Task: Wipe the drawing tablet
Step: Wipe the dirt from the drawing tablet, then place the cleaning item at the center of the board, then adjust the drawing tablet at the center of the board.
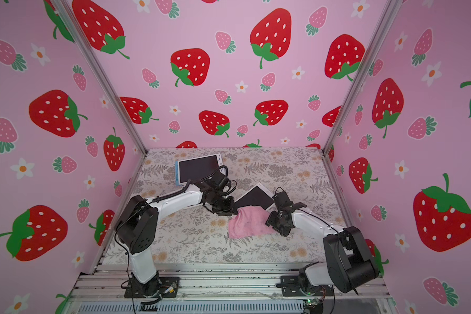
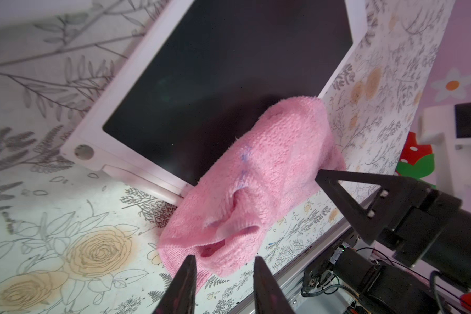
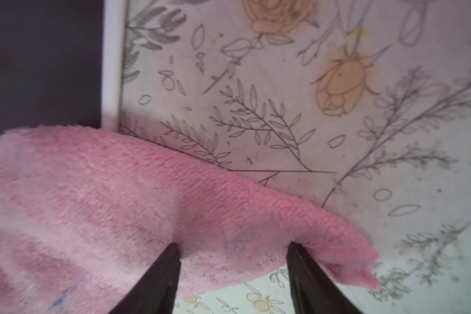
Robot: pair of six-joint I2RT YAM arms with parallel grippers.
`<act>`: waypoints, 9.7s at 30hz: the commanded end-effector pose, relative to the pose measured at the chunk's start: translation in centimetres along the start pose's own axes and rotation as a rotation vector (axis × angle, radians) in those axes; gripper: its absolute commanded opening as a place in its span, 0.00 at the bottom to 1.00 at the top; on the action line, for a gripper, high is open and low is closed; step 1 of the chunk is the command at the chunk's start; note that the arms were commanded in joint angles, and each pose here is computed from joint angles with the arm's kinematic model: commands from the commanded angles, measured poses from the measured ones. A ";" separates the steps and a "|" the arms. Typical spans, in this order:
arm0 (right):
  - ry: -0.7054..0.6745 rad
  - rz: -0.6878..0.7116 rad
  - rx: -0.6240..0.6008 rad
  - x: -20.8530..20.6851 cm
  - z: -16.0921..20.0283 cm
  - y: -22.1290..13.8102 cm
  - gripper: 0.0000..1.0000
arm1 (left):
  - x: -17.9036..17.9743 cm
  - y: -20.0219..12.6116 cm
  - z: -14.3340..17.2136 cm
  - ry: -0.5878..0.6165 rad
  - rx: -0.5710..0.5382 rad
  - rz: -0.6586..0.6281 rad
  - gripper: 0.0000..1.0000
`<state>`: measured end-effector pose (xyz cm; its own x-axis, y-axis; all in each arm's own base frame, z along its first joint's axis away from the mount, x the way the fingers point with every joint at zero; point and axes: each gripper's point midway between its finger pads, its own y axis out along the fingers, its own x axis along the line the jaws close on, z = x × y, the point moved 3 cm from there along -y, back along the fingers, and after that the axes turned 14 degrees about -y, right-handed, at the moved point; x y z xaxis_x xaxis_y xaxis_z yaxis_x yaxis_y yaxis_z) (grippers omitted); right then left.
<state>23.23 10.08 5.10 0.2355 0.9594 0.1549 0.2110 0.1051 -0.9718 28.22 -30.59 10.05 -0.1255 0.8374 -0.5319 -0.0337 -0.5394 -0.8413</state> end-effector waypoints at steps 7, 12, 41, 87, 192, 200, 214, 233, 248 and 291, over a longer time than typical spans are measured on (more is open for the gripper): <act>-0.155 -0.151 -0.161 3.7 -0.9 -3.4 0.00 | 2.6 4.2 1.9 -0.036 0.057 -0.052 0.14; -0.325 -0.348 -0.195 11.2 0.3 -5.2 0.00 | 2.6 5.1 2.4 -0.051 0.068 -0.025 0.11; -0.340 -0.088 -0.049 12.5 0.7 -1.1 0.00 | 4.2 -0.7 -6.1 -0.123 -0.133 -0.127 0.19; -0.253 -0.116 0.088 11.7 3.7 5.4 0.00 | 3.9 2.8 -6.3 -0.005 -0.081 -0.241 0.16; 0.174 0.269 0.082 -5.3 5.9 -3.0 0.00 | 6.9 4.6 -4.7 0.194 0.002 -0.630 0.09; 0.212 0.215 -0.001 -6.1 -1.7 -5.4 0.40 | 1.9 -0.5 -6.9 0.132 -0.148 -0.504 0.39; -0.050 -0.127 0.004 -1.4 -14.9 -3.9 0.80 | 0.3 1.0 -0.8 -0.426 -0.020 0.000 0.57; -0.453 -0.308 0.517 3.9 -10.8 4.5 0.67 | 3.4 5.2 -2.2 -0.690 -0.032 -0.085 0.59; -0.425 -0.767 0.570 10.5 -5.6 1.7 0.61 | 9.6 2.0 -6.2 -0.695 -0.094 -0.143 0.60; -0.644 0.173 -0.295 6.5 -12.1 -19.7 0.00 | -0.1 -10.7 -7.9 -0.463 -0.287 0.152 0.61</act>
<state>32.32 14.96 29.02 -0.3945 0.9114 0.1172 0.4861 0.3152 -0.8151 37.06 -24.58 19.14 -0.5103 0.5682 -0.6456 0.3192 -0.5719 -0.7557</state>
